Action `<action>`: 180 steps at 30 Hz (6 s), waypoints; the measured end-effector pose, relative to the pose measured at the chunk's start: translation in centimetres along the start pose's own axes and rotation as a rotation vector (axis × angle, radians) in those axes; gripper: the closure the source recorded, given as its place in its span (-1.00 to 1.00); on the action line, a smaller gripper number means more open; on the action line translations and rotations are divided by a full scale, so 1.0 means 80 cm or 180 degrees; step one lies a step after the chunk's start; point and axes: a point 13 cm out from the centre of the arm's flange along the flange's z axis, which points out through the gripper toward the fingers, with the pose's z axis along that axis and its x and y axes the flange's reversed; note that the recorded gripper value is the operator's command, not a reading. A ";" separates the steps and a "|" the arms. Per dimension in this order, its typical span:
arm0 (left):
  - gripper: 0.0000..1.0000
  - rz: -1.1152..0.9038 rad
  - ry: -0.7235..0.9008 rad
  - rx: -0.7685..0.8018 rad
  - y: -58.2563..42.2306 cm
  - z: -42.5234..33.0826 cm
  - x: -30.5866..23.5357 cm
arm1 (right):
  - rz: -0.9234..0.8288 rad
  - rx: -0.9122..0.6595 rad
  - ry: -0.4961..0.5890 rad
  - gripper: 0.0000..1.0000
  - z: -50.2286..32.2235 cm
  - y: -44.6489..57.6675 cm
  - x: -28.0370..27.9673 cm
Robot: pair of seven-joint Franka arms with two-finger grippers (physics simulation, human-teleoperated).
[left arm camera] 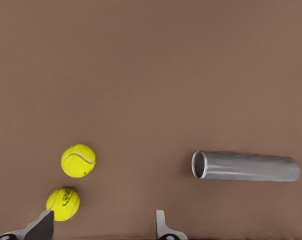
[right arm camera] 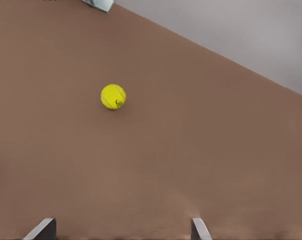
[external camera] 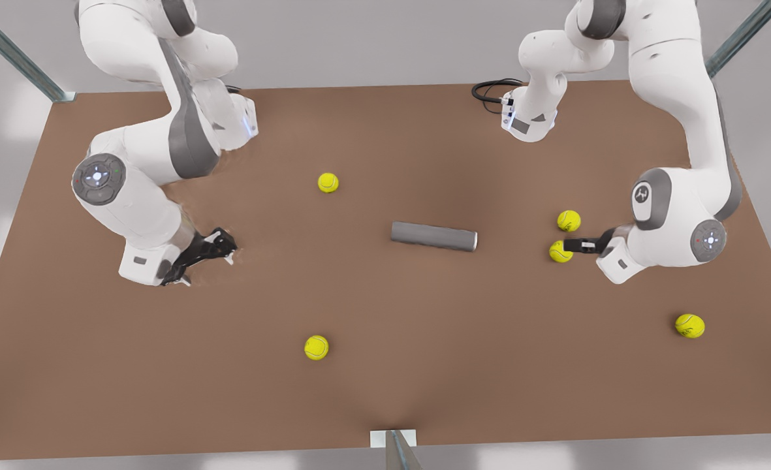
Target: Put the tennis tube upright
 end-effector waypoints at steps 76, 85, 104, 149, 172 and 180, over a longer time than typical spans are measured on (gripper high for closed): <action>0.16 0.1278 0.0108 0.2020 -0.213 0.315 0.035 | 0.0873 0.0037 0.0577 -1.00 0.043 -0.147 0.090; 0.50 0.1617 0.0060 0.1808 -0.190 0.229 0.000 | 0.0873 0.0038 0.0580 -1.00 0.043 -0.148 0.090; 0.57 0.1809 -0.0032 0.1129 -0.140 0.025 -0.020 | 0.0925 0.0075 0.0530 -1.00 0.040 -0.167 0.093; -1.00 0.0315 -0.0792 -0.0500 0.057 -0.044 -0.137 | 0.0871 0.0035 0.0550 -1.00 0.043 -0.152 0.089; -1.00 0.0086 -0.0907 -0.0621 0.055 -0.097 -0.120 | 0.0861 0.0033 0.0546 -1.00 0.044 -0.149 0.087; -1.00 0.0079 -0.1171 -0.0646 0.020 -0.254 -0.006 | 0.0861 0.0037 0.0539 -1.00 0.042 -0.149 0.087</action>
